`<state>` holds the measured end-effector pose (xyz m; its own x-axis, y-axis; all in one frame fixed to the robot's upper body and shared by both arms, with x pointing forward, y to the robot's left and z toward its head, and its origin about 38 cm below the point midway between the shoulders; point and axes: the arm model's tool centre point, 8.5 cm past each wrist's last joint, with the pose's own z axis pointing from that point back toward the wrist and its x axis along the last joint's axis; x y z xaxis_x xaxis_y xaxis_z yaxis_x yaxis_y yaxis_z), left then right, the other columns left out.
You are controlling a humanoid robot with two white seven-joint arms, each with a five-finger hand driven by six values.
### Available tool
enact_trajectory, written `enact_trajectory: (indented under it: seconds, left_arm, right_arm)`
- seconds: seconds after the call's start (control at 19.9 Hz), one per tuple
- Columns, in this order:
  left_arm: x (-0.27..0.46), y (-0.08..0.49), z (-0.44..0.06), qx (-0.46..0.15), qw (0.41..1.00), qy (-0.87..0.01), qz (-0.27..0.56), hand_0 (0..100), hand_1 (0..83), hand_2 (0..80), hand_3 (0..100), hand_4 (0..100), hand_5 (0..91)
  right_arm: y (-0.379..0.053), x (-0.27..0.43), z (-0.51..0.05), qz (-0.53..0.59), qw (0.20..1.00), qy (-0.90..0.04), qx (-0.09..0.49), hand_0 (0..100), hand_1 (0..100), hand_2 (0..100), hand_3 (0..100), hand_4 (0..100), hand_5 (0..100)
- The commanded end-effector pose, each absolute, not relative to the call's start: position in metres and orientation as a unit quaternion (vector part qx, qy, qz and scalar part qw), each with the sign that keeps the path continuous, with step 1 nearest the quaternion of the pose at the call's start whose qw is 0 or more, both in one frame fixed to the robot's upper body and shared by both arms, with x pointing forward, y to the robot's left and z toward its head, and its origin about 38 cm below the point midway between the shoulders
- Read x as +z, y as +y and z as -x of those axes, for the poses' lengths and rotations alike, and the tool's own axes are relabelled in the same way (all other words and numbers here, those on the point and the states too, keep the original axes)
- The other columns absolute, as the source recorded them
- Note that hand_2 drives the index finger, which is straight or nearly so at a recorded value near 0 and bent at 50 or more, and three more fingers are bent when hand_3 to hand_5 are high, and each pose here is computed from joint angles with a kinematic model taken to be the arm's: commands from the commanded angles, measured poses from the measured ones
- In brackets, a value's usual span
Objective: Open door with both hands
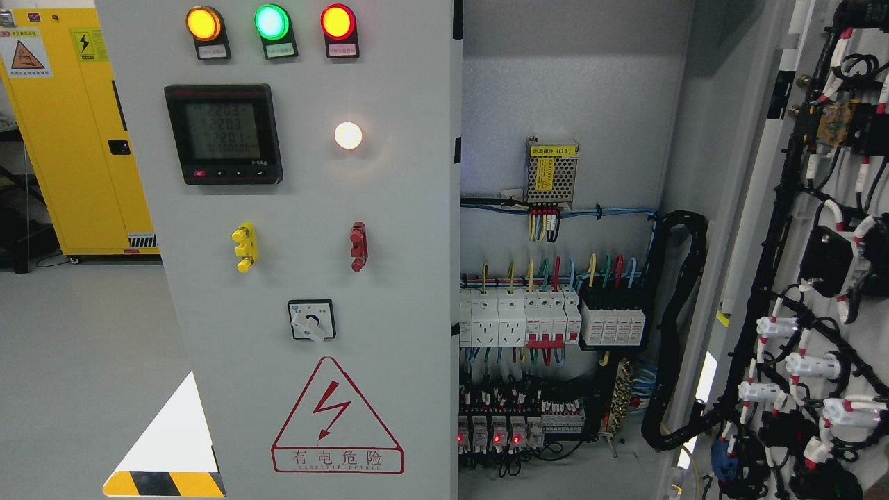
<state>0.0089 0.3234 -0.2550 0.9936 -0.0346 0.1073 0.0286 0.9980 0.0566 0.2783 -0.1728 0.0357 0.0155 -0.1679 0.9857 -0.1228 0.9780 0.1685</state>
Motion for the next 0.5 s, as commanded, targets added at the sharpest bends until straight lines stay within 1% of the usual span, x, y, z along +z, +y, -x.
enact_trajectory:
  seconds: [0.0, 0.15, 0.35, 0.45]
  left_arm:
    - [-0.256, 0.316, -0.009, -0.015, 0.998, -0.051, -0.022, 12, 55.6, 0.0, 0, 0, 0.0]
    - [-0.257, 0.311, -0.008, -0.012, 0.999, -0.049, -0.017, 12, 55.6, 0.0, 0, 0, 0.0]
    - [-0.258, 0.303, -0.007, -0.009, 0.999, -0.047, -0.011, 12, 55.6, 0.0, 0, 0, 0.0]
    - [-0.259, 0.301, -0.007, -0.008, 0.999, -0.048, -0.010, 12, 55.6, 0.0, 0, 0, 0.0]
  right_arm:
    - [-0.140, 0.172, -0.285, -0.174, 0.547, -0.819, 0.006, 0, 50, 4, 0, 0, 0]
    - [-0.128, 0.187, -0.296, -0.185, 0.527, -0.829, 0.021, 0, 50, 4, 0, 0, 0]
    - [-0.128, 0.200, -0.323, -0.154, 0.506, -0.847, 0.051, 0, 50, 4, 0, 0, 0]
    - [-0.125, 0.202, -0.337, -0.148, 0.510, -0.846, 0.055, 0, 50, 4, 0, 0, 0]
